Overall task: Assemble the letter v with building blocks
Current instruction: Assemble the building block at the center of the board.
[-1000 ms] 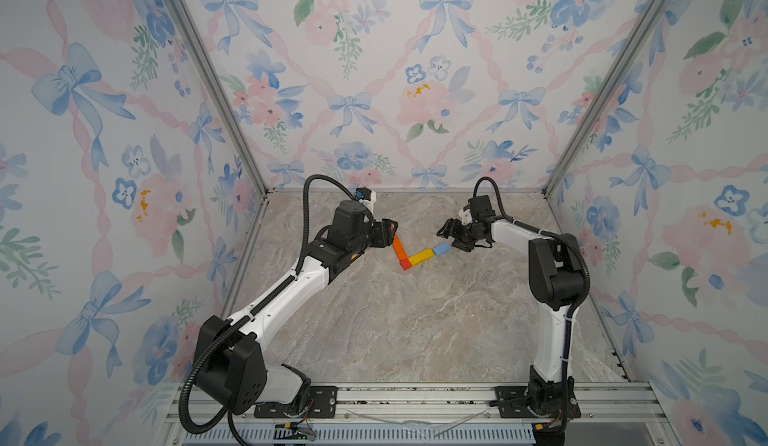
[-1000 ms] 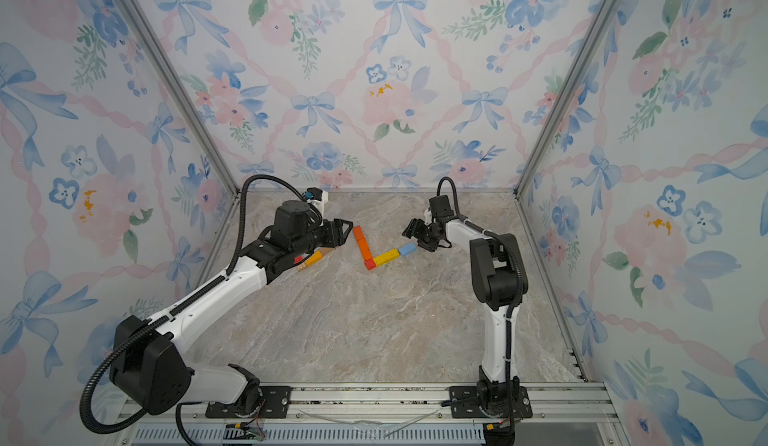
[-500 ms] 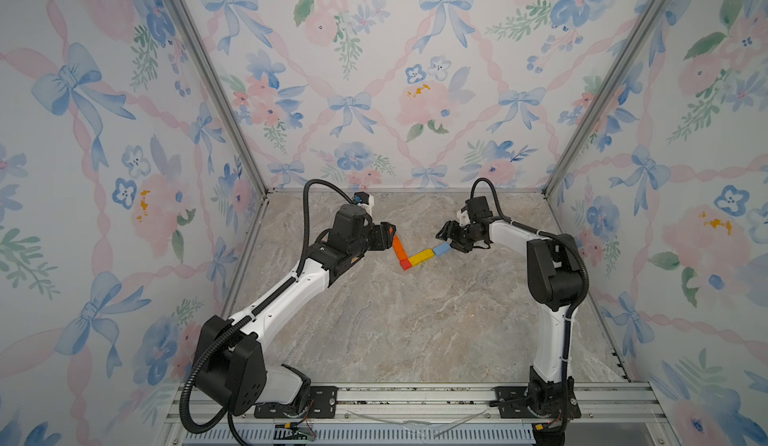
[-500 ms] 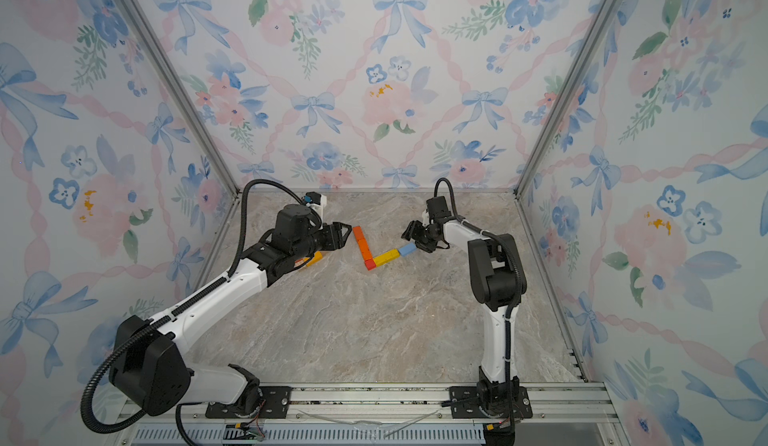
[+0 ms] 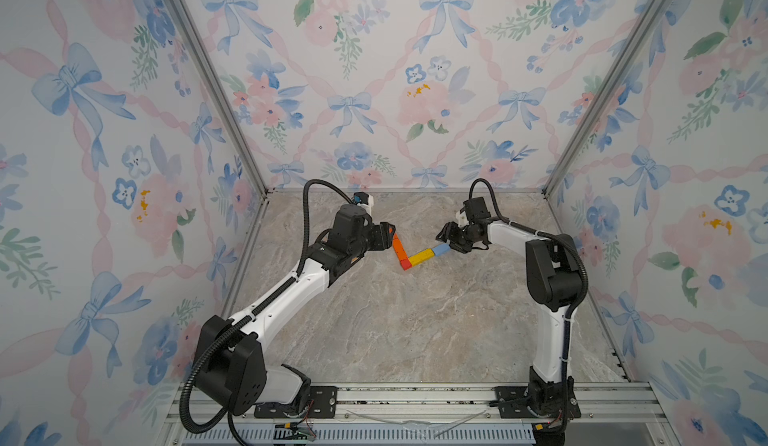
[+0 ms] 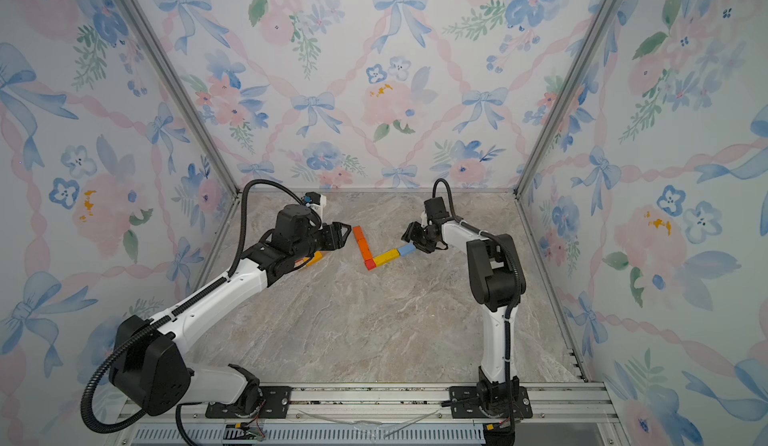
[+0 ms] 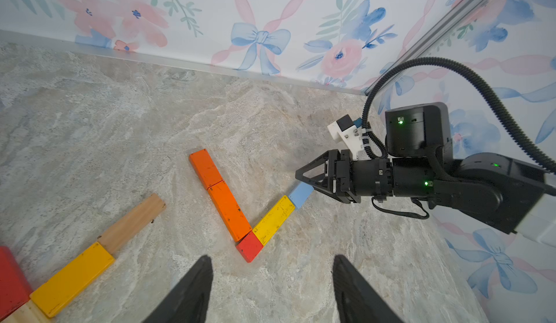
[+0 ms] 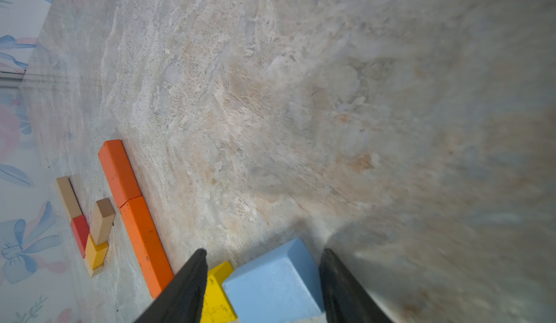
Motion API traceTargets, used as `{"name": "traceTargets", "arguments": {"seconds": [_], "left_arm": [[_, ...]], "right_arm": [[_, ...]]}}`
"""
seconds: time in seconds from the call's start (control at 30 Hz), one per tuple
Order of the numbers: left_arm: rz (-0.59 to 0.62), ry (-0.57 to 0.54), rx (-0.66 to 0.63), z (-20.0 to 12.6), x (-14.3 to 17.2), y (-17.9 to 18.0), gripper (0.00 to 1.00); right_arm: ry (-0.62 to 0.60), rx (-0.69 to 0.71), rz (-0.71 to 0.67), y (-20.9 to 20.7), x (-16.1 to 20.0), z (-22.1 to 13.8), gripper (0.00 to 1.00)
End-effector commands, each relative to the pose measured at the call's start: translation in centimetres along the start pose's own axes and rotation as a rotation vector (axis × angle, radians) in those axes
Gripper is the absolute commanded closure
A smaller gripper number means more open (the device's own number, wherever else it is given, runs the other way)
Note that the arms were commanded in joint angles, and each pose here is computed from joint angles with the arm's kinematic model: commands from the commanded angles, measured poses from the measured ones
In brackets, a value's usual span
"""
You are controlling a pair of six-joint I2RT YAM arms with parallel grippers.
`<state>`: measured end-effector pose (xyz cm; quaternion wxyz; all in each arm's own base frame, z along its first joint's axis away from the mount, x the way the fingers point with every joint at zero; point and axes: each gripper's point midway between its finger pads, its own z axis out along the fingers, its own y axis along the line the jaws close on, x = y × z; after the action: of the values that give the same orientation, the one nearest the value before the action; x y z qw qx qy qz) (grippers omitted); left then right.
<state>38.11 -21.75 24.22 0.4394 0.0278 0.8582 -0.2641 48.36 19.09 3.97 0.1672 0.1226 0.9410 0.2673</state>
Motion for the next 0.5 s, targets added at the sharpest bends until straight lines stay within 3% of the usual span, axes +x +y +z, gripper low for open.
{"name": "traceTargets", "arguments": {"seconds": [0.0,0.47], "left_arm": [[-0.009,-0.006,-0.020,-0.07,0.06,0.60,0.34],[-0.012,0.002,-0.028,0.02,0.31,0.81,0.34]], "right_arm": [[0.036,0.063,0.009,-1.26,1.65,0.09,0.40],[0.026,0.101,0.014,-2.04,1.89,-0.31,0.47]]}}
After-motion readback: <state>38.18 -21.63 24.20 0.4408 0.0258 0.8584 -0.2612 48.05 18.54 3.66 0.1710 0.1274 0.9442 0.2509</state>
